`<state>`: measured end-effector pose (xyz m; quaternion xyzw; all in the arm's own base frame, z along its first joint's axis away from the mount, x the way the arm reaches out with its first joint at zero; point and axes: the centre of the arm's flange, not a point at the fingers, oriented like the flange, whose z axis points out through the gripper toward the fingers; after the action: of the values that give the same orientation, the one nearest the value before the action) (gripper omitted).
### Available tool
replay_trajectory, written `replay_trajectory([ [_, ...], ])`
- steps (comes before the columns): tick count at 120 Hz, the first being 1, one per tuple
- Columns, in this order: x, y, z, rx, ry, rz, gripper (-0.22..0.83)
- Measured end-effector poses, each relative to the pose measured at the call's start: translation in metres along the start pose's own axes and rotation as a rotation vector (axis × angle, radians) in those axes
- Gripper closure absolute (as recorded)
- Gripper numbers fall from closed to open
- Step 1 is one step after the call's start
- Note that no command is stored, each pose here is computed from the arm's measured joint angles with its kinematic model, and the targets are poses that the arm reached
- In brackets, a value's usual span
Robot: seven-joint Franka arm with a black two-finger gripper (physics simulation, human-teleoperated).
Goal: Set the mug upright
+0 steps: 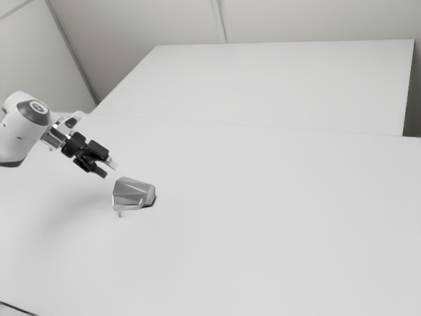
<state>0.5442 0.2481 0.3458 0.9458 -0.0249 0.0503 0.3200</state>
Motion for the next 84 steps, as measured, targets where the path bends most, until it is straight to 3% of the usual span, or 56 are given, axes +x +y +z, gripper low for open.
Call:
replay_trajectory([
  [37, -0.004, -0.034, 0.022, -0.072, -0.005, -0.024, 0.00],
  [84, -0.019, -0.025, 0.054, -0.248, -0.051, -0.056, 0.02],
])
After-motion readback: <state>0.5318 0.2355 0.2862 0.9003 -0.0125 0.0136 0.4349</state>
